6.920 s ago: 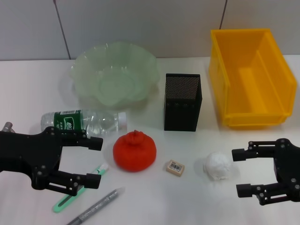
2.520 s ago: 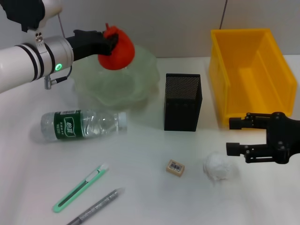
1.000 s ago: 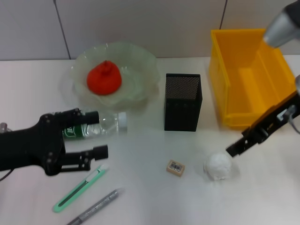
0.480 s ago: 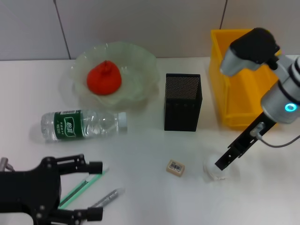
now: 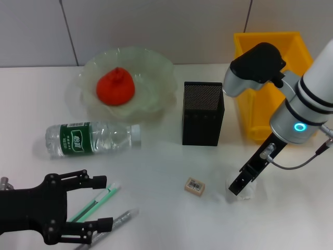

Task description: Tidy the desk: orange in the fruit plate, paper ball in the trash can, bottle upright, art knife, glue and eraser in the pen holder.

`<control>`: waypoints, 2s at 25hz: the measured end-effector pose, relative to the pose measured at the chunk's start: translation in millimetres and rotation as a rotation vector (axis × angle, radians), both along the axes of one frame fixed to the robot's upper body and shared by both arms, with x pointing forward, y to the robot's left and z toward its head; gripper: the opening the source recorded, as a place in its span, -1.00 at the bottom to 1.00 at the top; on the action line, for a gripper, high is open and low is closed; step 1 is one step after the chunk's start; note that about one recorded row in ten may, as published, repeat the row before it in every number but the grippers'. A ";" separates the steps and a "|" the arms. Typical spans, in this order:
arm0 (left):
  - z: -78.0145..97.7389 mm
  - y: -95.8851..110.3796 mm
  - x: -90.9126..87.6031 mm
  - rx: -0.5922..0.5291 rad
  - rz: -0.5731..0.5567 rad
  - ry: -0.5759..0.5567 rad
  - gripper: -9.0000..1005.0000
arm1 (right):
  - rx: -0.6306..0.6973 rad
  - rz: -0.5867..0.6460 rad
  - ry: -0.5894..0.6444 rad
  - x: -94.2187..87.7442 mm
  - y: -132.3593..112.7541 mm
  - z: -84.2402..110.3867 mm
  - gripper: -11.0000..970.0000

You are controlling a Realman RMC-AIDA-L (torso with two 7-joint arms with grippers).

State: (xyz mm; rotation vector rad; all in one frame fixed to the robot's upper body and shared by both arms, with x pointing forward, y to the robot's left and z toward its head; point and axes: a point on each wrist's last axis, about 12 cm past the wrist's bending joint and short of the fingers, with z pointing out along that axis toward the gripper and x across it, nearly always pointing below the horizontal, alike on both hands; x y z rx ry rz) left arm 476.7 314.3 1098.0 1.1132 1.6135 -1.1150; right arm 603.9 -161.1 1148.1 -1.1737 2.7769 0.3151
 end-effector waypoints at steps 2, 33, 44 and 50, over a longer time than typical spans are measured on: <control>-5.5 0.8 1.1 0.028 0.028 0.012 0.71 | -0.015 0.008 0.000 -0.7 3.1 -0.4 0.61; -17.5 10.3 9.0 0.070 0.165 0.018 0.71 | -0.101 -0.145 -0.377 1.9 -55.6 109.4 -0.02; -20.2 -0.5 14.3 0.056 0.183 0.018 0.71 | -0.079 -0.150 -0.497 34.2 -67.4 61.6 0.06; -20.3 -0.1 14.4 0.047 0.196 0.018 0.71 | -0.029 -0.132 -0.500 30.0 -71.0 52.5 0.12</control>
